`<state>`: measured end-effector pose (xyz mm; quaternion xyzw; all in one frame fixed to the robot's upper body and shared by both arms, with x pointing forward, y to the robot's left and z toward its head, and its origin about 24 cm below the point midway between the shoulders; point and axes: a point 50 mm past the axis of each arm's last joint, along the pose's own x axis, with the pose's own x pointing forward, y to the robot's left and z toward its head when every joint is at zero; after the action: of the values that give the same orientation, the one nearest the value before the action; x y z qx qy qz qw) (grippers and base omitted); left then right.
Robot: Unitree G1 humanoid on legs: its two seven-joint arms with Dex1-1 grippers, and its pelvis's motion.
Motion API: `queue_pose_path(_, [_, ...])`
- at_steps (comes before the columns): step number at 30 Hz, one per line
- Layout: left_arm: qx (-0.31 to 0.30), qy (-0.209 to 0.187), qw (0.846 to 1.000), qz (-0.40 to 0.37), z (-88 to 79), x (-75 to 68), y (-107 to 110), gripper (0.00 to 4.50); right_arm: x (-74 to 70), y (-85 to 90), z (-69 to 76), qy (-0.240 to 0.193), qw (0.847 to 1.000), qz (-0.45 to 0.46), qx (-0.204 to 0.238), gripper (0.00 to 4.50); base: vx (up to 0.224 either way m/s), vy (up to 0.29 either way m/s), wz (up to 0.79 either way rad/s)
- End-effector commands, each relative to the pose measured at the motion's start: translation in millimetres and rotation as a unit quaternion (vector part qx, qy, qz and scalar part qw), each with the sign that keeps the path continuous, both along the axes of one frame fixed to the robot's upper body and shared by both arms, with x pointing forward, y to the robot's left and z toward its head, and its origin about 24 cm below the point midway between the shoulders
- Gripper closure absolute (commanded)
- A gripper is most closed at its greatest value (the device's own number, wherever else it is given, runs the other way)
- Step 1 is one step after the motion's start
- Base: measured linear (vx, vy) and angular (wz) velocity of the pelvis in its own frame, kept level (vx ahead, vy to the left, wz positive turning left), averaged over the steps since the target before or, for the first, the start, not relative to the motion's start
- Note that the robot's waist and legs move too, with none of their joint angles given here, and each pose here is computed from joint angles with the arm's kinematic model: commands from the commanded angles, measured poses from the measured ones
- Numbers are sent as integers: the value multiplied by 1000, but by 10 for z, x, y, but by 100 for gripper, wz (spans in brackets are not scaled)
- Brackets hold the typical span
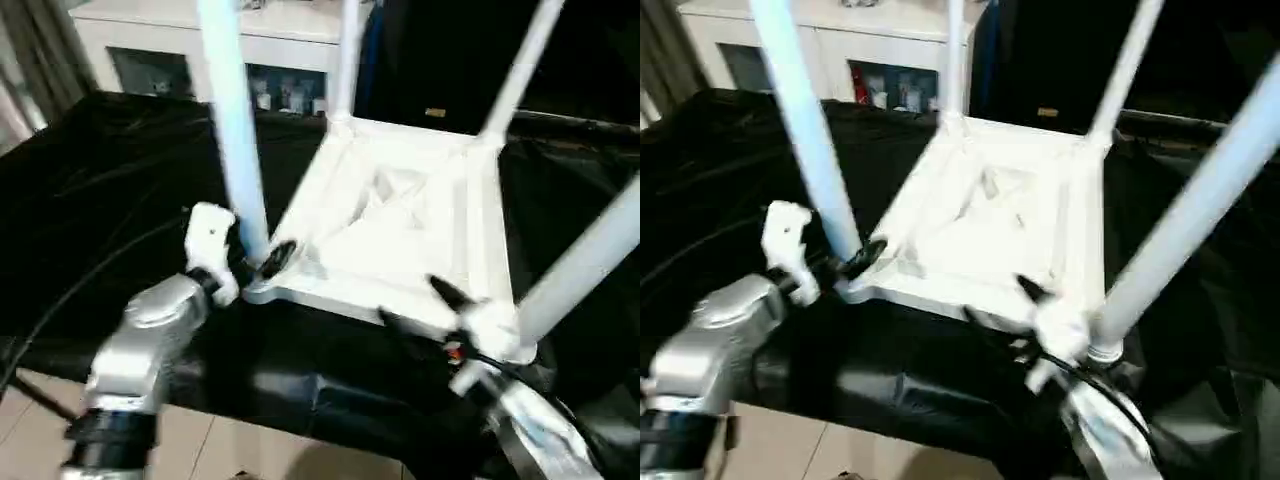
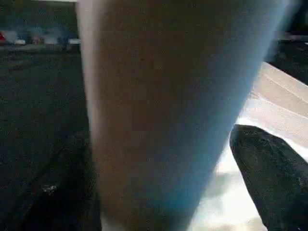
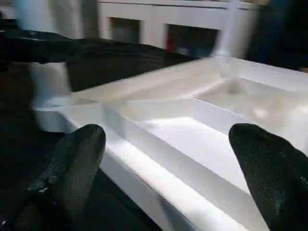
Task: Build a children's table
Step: Flip table
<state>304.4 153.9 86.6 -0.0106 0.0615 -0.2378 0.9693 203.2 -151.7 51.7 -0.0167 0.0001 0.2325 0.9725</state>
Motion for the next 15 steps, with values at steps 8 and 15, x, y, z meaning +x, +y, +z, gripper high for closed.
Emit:
queue_pose_path(8, [-45, 22, 992, 114, -49, 89, 91, 35, 40, -57, -42, 33, 999, -15, 1, 0, 0, 0, 0])
queue_pose_path(15, [-77, 47, 983, 161, -115, 52, 109, 87, 49, -60, -26, 43, 999, -4, -6, 0, 0, 0, 0])
